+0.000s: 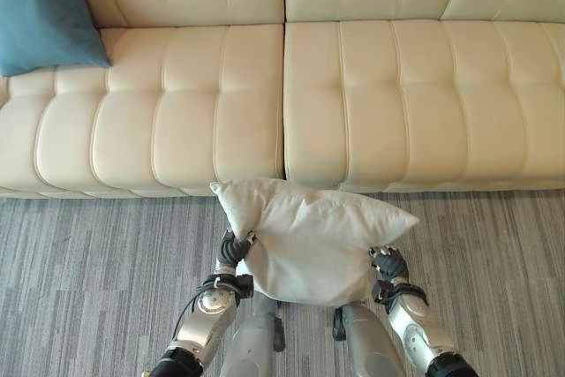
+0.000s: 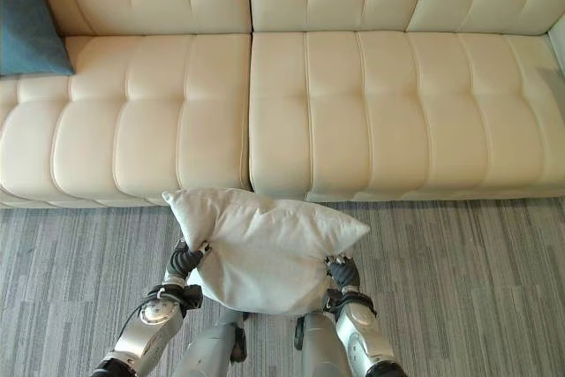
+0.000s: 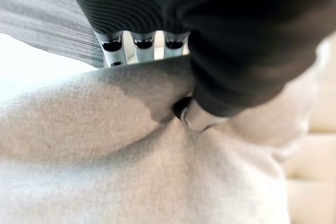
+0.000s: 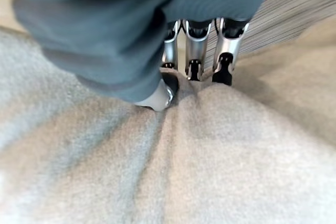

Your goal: Pick up all the scattered cushions and arrange them neatly on the sofa.

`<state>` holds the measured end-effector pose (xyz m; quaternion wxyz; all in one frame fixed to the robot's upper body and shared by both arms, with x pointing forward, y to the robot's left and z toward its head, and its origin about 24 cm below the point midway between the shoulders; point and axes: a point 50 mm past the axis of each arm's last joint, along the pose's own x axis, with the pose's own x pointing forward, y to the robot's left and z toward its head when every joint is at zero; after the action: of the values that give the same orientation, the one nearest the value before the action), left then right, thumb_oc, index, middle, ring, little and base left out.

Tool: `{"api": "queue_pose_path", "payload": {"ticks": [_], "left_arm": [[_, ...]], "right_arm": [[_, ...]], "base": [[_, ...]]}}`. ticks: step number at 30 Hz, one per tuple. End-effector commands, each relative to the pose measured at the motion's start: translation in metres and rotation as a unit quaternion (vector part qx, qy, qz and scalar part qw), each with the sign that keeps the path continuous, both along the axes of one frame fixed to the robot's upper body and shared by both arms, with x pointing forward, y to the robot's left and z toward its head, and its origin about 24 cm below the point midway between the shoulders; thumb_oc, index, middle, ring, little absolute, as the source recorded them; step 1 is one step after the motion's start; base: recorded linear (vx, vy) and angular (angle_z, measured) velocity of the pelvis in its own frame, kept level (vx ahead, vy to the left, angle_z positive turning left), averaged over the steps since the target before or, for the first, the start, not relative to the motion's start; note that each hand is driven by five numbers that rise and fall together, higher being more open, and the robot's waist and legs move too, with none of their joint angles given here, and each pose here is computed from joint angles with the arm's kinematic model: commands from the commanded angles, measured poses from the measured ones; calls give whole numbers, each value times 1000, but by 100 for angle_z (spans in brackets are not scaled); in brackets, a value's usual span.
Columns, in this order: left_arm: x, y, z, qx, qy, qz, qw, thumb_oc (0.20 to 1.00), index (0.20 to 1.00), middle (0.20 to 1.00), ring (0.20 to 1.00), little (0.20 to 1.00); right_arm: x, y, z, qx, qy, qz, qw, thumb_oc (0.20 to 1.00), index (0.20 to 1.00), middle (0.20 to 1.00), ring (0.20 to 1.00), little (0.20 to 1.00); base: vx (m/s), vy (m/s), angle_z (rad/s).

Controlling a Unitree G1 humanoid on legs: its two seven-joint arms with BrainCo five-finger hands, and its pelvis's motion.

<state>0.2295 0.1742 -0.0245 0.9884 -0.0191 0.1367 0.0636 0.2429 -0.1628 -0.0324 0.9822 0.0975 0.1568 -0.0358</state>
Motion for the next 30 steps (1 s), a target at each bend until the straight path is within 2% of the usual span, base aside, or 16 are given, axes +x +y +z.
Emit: {"api": "queue_pose_path", "payload": {"ticks": [1, 9, 17, 25, 30], "left_arm": [[28, -14, 53, -49, -135, -32, 989, 200, 200, 200, 200, 200], [11, -12, 46, -65, -113, -19, 991, 200, 200, 200, 200, 200], [13, -14, 52, -73, -127, -5, 989, 200, 200, 200, 200, 200], [22, -19, 54, -48, -127, -5, 991, 200, 200, 200, 200, 200], [23, -17, 58, -44, -136, -4, 990, 200, 200, 200, 200, 200]], "right_arm": [[27, 15, 49, -6, -128, 46, 991, 200, 200, 200, 200, 200], [16, 13, 63, -1, -160, 42, 986, 200, 200, 200, 200, 200], [19, 26, 70, 13, -174, 53, 983, 200, 200, 200, 200, 200], [20, 27, 64, -16, -152, 56, 987, 200, 200, 200, 200, 200], [16, 29, 60, -5, -141, 50, 989, 200, 200, 200, 200, 200]], "base": [[103, -114, -3], [85, -145, -3], [-3, -156, 3], [170, 65, 26], [325, 208, -4]]}}
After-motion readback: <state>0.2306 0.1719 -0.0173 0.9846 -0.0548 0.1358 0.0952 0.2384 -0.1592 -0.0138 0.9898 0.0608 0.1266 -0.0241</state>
